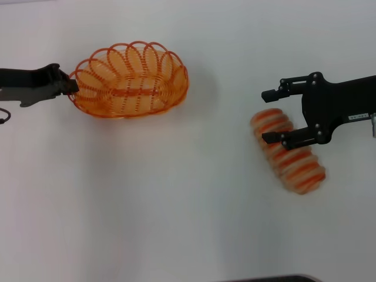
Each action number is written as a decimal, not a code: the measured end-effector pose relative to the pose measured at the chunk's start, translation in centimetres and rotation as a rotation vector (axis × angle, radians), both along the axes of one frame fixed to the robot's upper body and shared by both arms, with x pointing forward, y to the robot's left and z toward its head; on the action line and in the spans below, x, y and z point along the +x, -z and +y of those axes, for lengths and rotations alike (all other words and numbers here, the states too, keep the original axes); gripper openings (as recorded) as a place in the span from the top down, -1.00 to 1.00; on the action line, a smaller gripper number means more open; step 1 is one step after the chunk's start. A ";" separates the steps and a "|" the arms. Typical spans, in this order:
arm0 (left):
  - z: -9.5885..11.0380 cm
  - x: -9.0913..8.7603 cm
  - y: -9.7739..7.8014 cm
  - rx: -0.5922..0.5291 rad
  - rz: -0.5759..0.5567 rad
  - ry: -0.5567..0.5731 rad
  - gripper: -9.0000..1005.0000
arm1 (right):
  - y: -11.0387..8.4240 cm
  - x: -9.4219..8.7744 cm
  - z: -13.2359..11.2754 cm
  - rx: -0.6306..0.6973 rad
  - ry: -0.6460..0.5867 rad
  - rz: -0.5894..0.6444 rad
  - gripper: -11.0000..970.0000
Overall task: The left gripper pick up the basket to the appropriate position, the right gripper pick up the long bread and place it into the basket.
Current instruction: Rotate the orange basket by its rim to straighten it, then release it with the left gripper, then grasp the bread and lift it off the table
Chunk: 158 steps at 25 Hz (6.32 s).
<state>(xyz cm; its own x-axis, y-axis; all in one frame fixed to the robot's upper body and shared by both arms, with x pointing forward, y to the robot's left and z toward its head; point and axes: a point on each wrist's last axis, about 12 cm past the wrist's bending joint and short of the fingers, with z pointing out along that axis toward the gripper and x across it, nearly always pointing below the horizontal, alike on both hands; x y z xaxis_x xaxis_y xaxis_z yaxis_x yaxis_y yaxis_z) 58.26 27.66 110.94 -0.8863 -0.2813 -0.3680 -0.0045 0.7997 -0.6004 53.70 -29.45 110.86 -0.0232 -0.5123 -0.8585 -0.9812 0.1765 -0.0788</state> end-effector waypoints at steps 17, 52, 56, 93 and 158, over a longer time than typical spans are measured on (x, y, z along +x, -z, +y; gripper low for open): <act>1.6 -0.7 -0.5 0.020 -0.026 -0.043 0.40 | -0.1 -0.2 0.0 0.016 0.000 0.024 -0.66; 4.2 -6.3 -0.2 0.172 -0.761 0.675 -0.31 | -2.1 1.5 -1.0 0.223 0.322 0.326 -0.66; 4.3 -6.4 0.0 0.176 -0.756 0.671 -0.68 | -2.2 1.5 -1.5 0.208 0.340 0.341 -0.66; 2.5 -4.9 1.0 0.151 -0.718 0.687 -0.80 | -8.6 6.9 6.0 -0.578 0.718 0.871 -0.47; 1.7 -3.3 0.3 0.204 -0.722 0.751 -0.79 | -3.3 7.1 10.0 -0.747 0.687 0.833 0.18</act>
<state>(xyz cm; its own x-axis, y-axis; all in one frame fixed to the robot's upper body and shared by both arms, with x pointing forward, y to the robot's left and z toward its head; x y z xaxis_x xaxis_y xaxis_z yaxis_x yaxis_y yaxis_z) 54.96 29.40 110.64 -0.3596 0.3745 -0.8546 0.8365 0.5352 -0.1174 60.79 -19.47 114.17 -0.8498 -0.5265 0.0233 -0.5111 0.8341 0.2074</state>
